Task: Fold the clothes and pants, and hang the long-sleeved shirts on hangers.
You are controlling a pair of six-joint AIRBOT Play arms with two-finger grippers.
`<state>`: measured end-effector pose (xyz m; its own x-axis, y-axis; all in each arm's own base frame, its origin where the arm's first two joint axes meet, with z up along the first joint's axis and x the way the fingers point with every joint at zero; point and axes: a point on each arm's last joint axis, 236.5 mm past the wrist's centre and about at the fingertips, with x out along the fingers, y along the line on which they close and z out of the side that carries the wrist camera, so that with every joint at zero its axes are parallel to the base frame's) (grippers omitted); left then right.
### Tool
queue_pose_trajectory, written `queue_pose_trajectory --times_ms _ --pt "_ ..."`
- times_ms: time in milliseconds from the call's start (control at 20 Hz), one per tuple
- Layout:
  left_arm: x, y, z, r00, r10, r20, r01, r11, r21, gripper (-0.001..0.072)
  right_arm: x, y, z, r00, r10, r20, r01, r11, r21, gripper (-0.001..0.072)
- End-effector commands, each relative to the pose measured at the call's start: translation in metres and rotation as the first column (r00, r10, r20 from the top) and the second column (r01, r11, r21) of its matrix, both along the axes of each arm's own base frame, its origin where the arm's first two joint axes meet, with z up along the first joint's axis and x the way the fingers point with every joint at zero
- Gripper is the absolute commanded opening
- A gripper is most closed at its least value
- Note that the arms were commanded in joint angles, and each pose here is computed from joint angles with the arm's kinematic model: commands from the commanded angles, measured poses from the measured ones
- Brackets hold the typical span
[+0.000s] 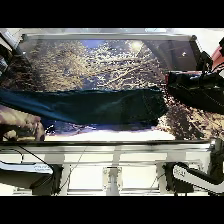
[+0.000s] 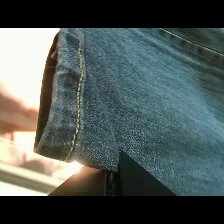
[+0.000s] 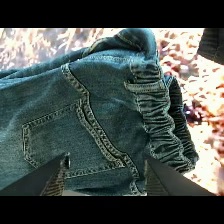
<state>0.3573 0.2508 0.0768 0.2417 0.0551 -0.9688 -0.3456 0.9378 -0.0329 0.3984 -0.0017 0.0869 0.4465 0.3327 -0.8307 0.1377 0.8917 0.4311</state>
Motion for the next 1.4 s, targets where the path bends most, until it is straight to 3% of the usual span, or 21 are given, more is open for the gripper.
queue_pose_trajectory --times_ms 0,100,300,550,800,1050,1200,1350 --pt "0.000 -0.041 0.012 0.994 -0.110 -0.029 0.110 0.994 0.009 0.0028 -0.003 0.002 -0.001 1.000 0.012 -0.011 -0.012 1.000 0.002 0.0531" --pt "0.018 -0.081 0.010 0.970 -0.238 -0.042 0.239 0.971 0.006 0.0028 -0.003 0.002 -0.001 1.000 0.012 -0.012 -0.012 1.000 0.002 0.0531" --pt "0.049 -0.178 0.011 0.876 -0.480 -0.044 0.481 0.876 0.021 0.0028 -0.004 0.002 -0.001 1.000 0.019 -0.011 -0.019 1.000 0.000 0.0531" --pt "0.055 -0.314 0.012 0.694 -0.720 -0.025 0.720 0.693 0.024 0.0028 -0.004 0.002 -0.001 0.999 0.039 -0.006 -0.039 0.999 -0.011 0.0531" --pt "0.055 -0.434 0.016 0.530 -0.843 0.086 0.840 0.537 0.084 0.0029 -0.005 0.001 -0.002 0.999 0.049 -0.003 -0.049 0.999 -0.020 0.0530" --pt "0.035 -0.450 -0.039 0.586 -0.808 -0.066 0.806 0.589 -0.054 0.0029 -0.009 0.003 -0.003 0.997 0.074 -0.016 -0.074 0.997 -0.022 0.0531" --pt "0.002 -0.449 -0.056 0.546 -0.817 -0.185 0.797 0.574 -0.188 0.0029 -0.009 0.003 -0.003 0.997 0.075 -0.017 -0.075 0.997 -0.022 0.0530" --pt "0.006 -0.449 -0.048 0.555 -0.818 -0.153 0.801 0.575 -0.167 0.0029 -0.011 0.004 -0.003 0.997 0.078 -0.022 -0.078 0.997 -0.020 0.0531"
